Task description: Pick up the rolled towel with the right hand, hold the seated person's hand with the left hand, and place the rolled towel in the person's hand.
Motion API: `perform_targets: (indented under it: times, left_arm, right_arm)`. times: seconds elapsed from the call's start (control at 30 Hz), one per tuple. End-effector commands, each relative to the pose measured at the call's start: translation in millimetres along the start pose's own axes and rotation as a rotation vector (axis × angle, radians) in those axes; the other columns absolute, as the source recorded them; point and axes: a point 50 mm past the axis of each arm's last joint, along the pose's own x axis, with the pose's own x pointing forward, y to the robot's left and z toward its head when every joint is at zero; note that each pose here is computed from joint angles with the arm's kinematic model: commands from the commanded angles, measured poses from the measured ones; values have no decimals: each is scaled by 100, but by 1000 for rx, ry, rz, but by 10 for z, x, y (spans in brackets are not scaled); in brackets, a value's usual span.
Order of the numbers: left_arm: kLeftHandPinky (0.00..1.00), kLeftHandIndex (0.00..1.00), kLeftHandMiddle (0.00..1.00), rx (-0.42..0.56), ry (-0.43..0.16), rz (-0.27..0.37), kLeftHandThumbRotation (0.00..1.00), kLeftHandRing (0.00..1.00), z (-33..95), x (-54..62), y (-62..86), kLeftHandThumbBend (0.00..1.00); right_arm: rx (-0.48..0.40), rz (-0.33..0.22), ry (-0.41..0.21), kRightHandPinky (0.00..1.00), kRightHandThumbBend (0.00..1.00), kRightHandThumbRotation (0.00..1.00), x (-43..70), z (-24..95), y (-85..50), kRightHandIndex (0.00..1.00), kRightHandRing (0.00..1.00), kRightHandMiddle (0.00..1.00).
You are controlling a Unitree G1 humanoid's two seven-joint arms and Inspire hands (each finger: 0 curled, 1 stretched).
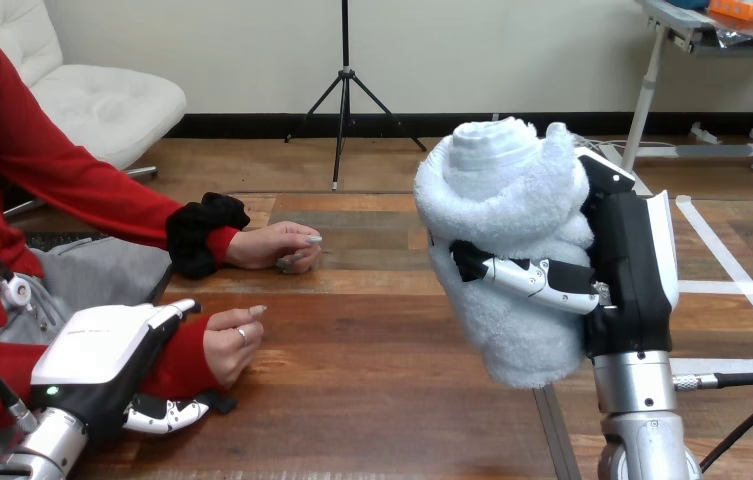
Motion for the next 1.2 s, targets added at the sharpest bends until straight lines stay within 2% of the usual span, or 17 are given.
perform_targets:
  times: [0.0,0.13,0.37,0.63,0.93,1.17]
  left_arm:
    - [82,82,78,59,27,-89,40,78,-87,-27,-34,100]
    - [73,79,74,52,34,-95,39,72,-88,-24,-36,100]
    - [64,73,69,42,34,-112,36,65,-81,-13,-32,100]
    - [51,63,58,41,37,-132,30,53,-77,-3,-33,99]
    - [45,55,51,27,46,-142,25,47,-66,9,-39,95]
    - [42,50,46,-10,31,-123,19,42,-46,7,-30,92]
  right_arm:
    - [26,-29,-113,16,69,0,156,215,-20,33,21,31]
    - [32,-29,-112,16,69,0,152,228,-23,33,21,30]
    - [36,-35,-116,15,68,0,150,247,-25,32,20,30]
    - [42,-38,-119,14,67,0,150,258,-28,32,19,29]
    - [37,-41,-129,14,67,0,150,273,-31,32,19,29]
    - [43,-44,-124,14,67,0,152,269,-27,32,18,29]
